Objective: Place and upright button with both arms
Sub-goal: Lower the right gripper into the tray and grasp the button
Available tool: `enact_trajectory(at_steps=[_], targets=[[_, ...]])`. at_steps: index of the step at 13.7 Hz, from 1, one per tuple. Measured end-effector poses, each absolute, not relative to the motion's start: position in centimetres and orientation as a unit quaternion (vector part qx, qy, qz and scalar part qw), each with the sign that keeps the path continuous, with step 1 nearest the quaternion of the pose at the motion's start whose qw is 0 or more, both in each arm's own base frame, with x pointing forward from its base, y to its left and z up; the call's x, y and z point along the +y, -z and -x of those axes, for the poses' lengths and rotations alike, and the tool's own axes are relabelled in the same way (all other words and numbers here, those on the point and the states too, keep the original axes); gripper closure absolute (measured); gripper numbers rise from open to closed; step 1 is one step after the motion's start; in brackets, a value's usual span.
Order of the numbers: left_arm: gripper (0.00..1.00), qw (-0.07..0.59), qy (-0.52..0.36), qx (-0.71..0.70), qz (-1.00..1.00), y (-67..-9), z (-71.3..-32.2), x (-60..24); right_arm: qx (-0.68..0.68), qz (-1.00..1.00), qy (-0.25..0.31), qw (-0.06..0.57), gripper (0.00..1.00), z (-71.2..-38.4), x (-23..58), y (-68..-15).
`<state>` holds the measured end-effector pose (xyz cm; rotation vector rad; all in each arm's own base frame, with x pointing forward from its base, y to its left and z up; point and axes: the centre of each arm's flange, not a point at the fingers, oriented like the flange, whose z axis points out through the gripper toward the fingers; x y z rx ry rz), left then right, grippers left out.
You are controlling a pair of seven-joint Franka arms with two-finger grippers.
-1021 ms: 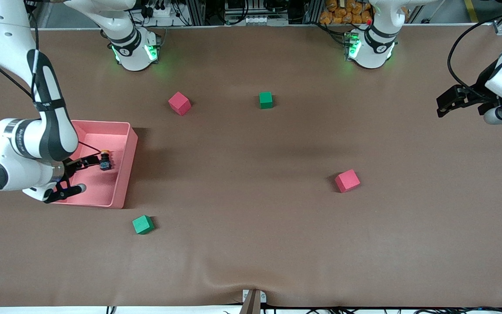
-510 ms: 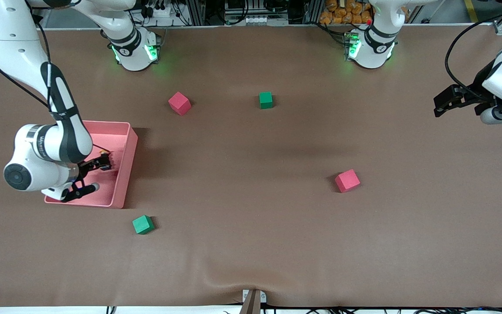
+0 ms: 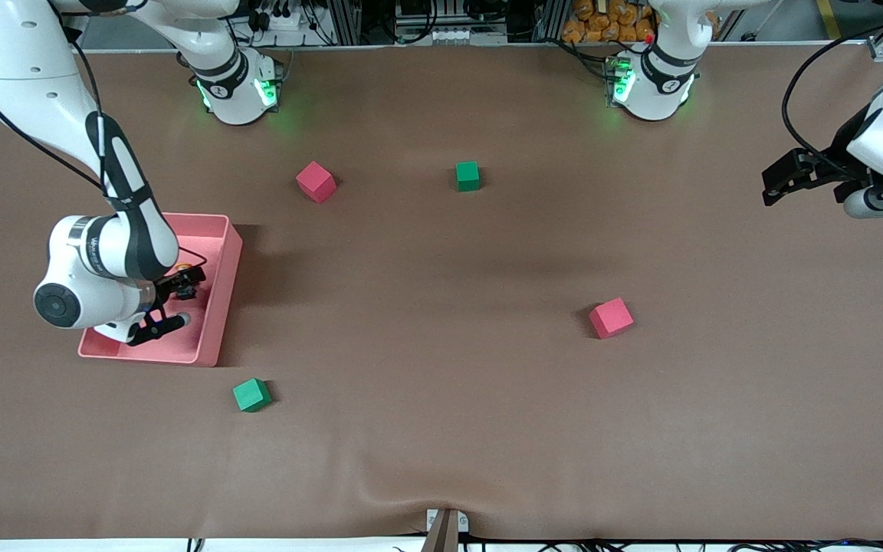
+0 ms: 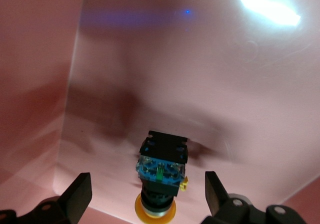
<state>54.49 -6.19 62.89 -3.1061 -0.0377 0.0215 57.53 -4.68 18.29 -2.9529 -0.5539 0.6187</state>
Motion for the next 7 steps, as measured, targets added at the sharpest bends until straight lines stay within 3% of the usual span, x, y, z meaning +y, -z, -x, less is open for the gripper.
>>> enact_trajectory(at_steps=[7], targets=[[0.0,0.017,-0.006,-0.015,1.0,-62.9,-54.5,-5.8,-0.189,0.961,-0.199,0.033,0.0,-56.1,-5.0,-16.5]])
